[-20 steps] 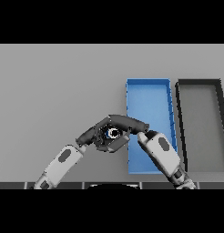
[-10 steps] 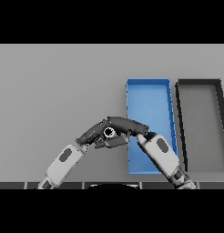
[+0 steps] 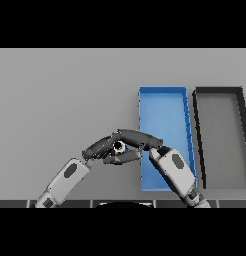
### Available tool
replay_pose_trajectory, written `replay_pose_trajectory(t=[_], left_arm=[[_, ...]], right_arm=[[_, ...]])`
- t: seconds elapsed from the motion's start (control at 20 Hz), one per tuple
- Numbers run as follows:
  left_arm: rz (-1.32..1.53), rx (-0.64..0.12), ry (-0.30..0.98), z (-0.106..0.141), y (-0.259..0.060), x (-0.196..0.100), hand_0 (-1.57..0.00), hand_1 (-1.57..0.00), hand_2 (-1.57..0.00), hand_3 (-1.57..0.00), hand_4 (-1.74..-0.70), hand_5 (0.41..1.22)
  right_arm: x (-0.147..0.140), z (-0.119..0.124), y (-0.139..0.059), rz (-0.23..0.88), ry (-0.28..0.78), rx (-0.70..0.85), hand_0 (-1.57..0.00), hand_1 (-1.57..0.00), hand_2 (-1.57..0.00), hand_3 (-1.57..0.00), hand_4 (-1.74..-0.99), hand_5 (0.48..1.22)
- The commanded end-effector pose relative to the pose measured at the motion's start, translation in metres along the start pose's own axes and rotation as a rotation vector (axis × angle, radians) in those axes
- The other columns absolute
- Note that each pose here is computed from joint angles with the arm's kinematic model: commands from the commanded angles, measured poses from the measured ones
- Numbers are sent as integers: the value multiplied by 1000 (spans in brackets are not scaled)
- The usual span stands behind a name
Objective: Pick up the blue pipe and place it into the blue bin.
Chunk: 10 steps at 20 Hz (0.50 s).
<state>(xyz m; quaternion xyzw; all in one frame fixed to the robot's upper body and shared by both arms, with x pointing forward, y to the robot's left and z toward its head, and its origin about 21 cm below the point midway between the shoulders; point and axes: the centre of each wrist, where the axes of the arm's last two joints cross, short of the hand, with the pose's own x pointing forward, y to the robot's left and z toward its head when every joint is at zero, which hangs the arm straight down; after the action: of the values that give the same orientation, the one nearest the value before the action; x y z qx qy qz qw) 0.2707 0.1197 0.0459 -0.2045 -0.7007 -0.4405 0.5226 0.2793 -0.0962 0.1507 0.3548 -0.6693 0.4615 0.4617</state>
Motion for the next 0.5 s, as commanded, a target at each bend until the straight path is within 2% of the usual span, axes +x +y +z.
replay_pose_trajectory(t=[0.0,0.1,0.2,0.45], left_arm=[[-3,8,38,1,3,-1,-193,-181,-163,-178,-968,849],[-14,15,68,4,2,-4,-123,-115,-104,-114,-915,735],[-4,26,82,5,5,-4,-79,-74,-66,-72,-889,664],[41,33,107,1,6,-4,-25,-23,-21,-23,-894,576]], right_arm=[[4,1,-1,-3,-22,-4,-1566,-1566,-1566,-1564,-1495,1214],[3,-3,0,3,-18,-8,-1568,-1568,-1568,-1566,-1496,1216],[4,0,-2,22,-20,-6,-1569,-1569,-1569,-1568,-1495,1218],[3,-1,-4,-5,-30,-14,-1570,-1570,-1570,-1570,-1489,1220]])
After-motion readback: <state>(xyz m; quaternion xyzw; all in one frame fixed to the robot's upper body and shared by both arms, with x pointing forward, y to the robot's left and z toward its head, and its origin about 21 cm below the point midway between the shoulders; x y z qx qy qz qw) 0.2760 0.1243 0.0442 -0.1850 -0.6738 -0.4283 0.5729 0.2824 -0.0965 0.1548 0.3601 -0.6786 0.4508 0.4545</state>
